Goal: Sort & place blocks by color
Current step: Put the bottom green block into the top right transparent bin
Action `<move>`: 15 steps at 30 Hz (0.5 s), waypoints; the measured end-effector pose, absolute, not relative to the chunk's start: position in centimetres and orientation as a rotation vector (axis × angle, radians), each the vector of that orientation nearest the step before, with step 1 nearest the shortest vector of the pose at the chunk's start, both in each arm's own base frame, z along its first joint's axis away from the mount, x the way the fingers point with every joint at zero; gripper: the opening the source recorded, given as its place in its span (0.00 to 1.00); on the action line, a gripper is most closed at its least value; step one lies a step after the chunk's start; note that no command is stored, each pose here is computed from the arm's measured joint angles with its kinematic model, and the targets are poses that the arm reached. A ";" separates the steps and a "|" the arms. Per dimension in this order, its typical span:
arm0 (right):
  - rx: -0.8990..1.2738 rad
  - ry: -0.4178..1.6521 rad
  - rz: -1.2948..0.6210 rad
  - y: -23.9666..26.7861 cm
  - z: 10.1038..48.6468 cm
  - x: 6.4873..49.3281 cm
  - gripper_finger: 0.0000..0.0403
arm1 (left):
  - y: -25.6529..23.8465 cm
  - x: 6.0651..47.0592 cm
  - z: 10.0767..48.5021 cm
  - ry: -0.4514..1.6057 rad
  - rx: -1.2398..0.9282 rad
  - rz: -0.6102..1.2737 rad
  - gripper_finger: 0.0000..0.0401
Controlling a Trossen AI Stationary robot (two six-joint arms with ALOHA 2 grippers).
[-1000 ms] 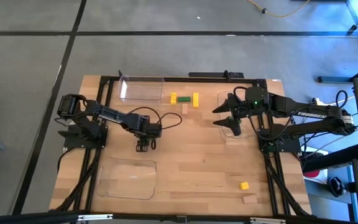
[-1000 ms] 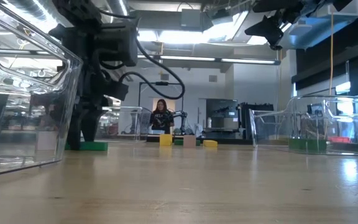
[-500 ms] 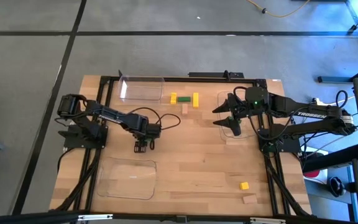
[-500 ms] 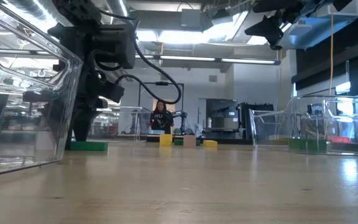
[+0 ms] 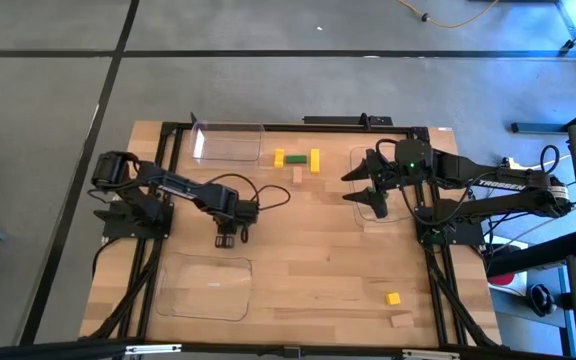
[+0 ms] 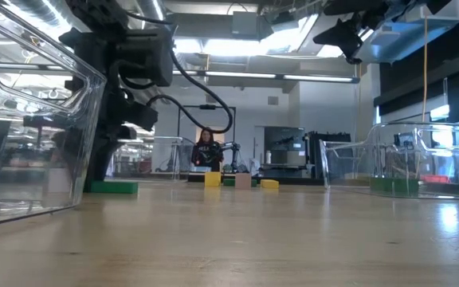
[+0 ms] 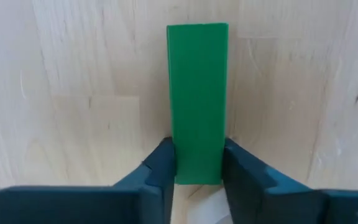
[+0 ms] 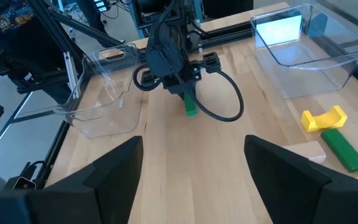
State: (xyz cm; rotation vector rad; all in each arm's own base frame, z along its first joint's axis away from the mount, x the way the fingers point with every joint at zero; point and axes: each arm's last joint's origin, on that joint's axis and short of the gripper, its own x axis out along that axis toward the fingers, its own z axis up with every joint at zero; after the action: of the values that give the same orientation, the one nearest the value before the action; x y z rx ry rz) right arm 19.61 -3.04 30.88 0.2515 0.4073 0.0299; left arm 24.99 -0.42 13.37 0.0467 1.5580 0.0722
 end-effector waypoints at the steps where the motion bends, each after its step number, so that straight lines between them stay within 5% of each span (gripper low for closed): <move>1: 0.250 0.400 0.031 -3.0 30.9 19.6 0.70 | -0.4 25.0 13.6 1.546 0.050 0.074 0.22; 10: 0.236 0.265 0.039 -3.1 32.2 20.1 0.70 | 1.0 23.1 18.8 1.341 0.037 0.187 0.22; 15: 0.220 0.181 0.046 -3.3 32.8 20.8 0.70 | 2.1 22.5 22.8 1.031 -0.081 0.264 0.22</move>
State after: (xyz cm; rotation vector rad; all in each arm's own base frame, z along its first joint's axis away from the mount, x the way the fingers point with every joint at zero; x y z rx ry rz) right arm 20.80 -3.27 32.79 0.2197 0.1813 0.0464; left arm 22.54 2.08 22.78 -0.0809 1.0308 0.2642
